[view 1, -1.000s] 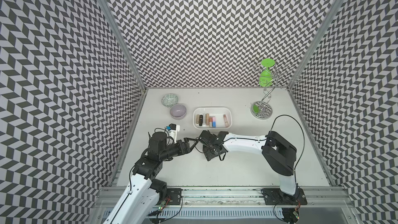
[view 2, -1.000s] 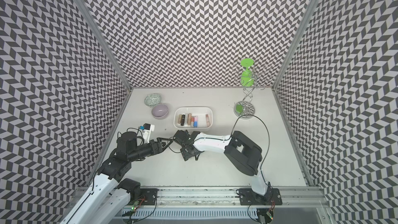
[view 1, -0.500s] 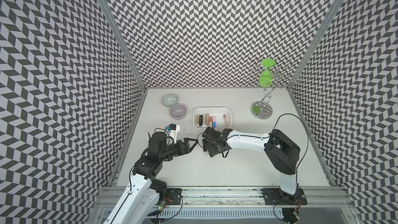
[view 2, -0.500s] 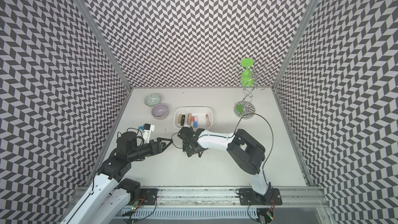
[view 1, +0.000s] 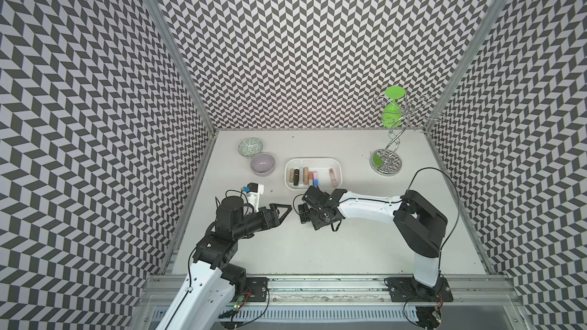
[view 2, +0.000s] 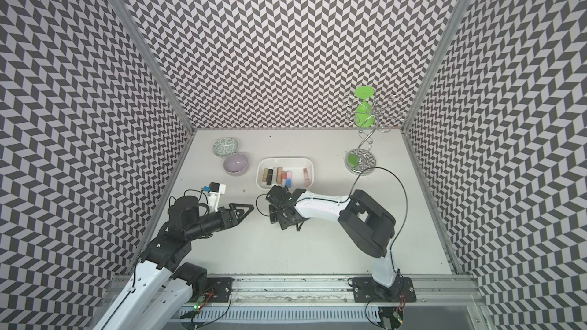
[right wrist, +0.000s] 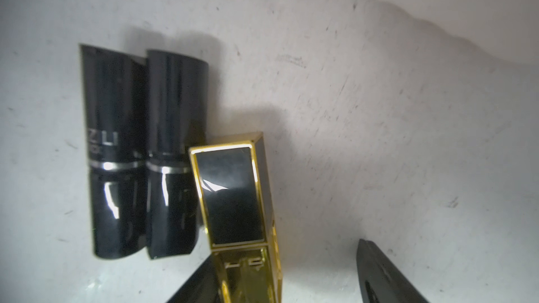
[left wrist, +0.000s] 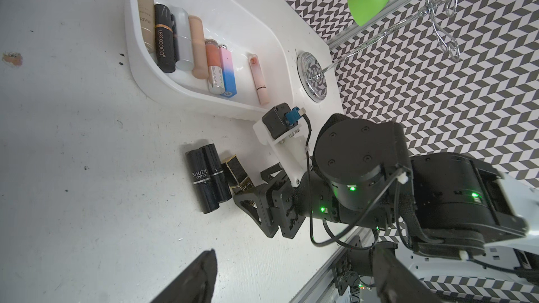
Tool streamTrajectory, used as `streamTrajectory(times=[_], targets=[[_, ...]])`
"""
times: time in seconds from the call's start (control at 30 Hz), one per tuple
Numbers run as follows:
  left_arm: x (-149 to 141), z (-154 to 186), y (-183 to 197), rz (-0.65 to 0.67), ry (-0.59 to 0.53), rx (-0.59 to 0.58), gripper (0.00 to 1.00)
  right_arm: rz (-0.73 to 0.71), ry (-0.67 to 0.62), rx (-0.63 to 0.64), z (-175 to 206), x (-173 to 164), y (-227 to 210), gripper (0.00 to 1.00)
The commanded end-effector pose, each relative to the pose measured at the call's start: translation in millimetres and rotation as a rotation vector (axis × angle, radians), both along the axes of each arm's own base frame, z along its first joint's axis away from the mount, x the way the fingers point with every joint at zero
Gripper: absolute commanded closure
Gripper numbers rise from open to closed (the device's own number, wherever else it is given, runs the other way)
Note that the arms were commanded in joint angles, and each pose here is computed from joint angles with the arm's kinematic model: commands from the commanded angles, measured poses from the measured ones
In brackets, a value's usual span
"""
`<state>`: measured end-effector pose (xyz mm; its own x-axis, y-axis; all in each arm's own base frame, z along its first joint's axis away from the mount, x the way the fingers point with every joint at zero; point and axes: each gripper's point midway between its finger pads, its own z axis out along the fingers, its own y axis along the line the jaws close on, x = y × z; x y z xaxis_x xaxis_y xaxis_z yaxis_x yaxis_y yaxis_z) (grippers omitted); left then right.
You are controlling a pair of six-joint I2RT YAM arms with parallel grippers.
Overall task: Put the lipstick into the storage box
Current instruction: Pick up the lipstick at the center of the board.
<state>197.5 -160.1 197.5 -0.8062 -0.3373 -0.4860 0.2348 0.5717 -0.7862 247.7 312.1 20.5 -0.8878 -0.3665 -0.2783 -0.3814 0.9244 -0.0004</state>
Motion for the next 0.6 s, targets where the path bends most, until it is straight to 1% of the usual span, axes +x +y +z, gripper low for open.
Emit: streamTrajectory(times=[0.0,0.13,0.27,0.57], targets=[[-0.6,4.5,0.1,-0.001,-0.02,-0.012,0.13,0.011,-0.013,-0.01,1.5,1.6,-4.8,0.35],[-1.2,3.9,0.8,0.002,-0.019,-0.011,0.13,0.016,-0.016,-0.01,0.6,5.7,-1.2,0.43],[-0.7,3.4,0.8,0.003,-0.017,-0.008,0.13,0.019,-0.021,-0.008,0.5,11.0,2.0,0.47],[3.3,4.2,0.4,0.0,-0.02,0.004,0.13,0.046,-0.028,0.016,3.4,24.5,13.2,0.48]])
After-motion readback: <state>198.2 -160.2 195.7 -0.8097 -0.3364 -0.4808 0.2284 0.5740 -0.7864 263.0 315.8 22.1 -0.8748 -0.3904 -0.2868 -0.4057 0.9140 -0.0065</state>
